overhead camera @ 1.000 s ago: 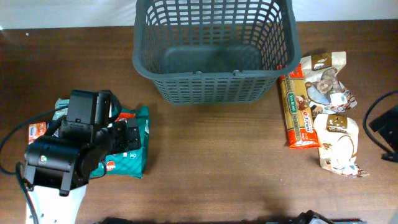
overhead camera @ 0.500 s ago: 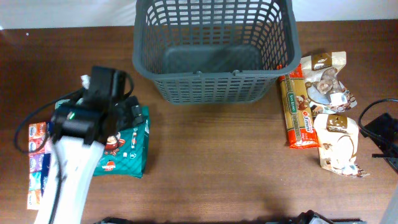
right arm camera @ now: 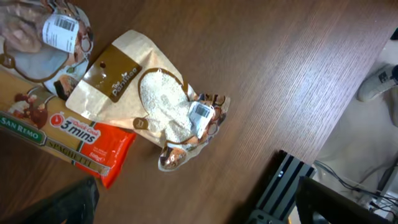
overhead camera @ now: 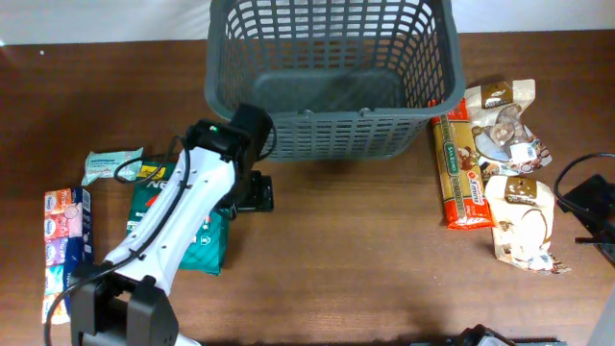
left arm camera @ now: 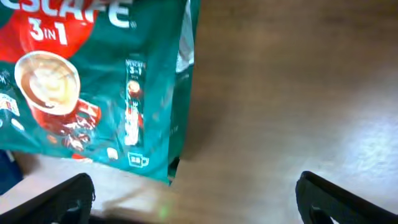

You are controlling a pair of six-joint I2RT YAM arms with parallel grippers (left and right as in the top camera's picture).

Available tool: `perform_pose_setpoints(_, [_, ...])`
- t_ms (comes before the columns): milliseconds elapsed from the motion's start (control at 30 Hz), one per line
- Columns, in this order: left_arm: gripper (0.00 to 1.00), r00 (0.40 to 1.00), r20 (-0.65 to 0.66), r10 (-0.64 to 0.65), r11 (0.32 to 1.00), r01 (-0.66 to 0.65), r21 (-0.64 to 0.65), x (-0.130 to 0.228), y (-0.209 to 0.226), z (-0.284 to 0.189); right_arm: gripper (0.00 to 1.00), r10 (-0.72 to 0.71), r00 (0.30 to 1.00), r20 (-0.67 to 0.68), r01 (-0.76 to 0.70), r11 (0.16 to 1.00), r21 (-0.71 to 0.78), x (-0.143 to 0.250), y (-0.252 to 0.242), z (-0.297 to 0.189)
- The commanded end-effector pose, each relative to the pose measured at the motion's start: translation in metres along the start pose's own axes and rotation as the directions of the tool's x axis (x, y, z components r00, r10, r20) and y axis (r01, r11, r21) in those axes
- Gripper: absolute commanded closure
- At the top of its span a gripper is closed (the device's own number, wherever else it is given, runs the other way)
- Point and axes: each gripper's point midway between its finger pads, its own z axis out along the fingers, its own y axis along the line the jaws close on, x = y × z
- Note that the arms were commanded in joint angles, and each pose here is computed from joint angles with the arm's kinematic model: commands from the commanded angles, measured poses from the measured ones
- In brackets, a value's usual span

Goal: Pack container
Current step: 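Lower the left gripper and grasp the green Nescafe bag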

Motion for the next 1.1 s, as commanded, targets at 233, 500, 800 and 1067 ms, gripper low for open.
perform_pose_setpoints(233, [0.01, 0.998, -0.028, -0.049, 0.985, 0.044, -0.169, 0.014, 0.031, 0.016, 0.01, 0.02, 0.999, 0.035, -0.021, 1.0, 0.009, -0.006, -0.004, -0.003])
perform_pose_setpoints(500, [0.01, 0.99, 0.109, -0.086, 0.982, 0.103, -0.156, 0.015, 0.048, -0.019, 0.01, 0.019, 0.999, 0.033, -0.02, 1.0, 0.009, -0.007, -0.003, -0.001])
perform_pose_setpoints(800, [0.01, 0.996, 0.045, -0.079, 0.984, 0.085, -0.155, 0.05, 0.054, 0.007, 0.01, 0.019, 0.999, 0.028, -0.019, 1.0, 0.007, -0.007, -0.002, -0.001])
perform_pose_setpoints(1067, [0.01, 0.997, 0.001, -0.082, 0.992, 0.082, -0.1, 0.063, 0.039, 0.046, 0.01, 0.018, 1.0, 0.015, -0.017, 1.0, -0.012, -0.004, 0.001, -0.001])
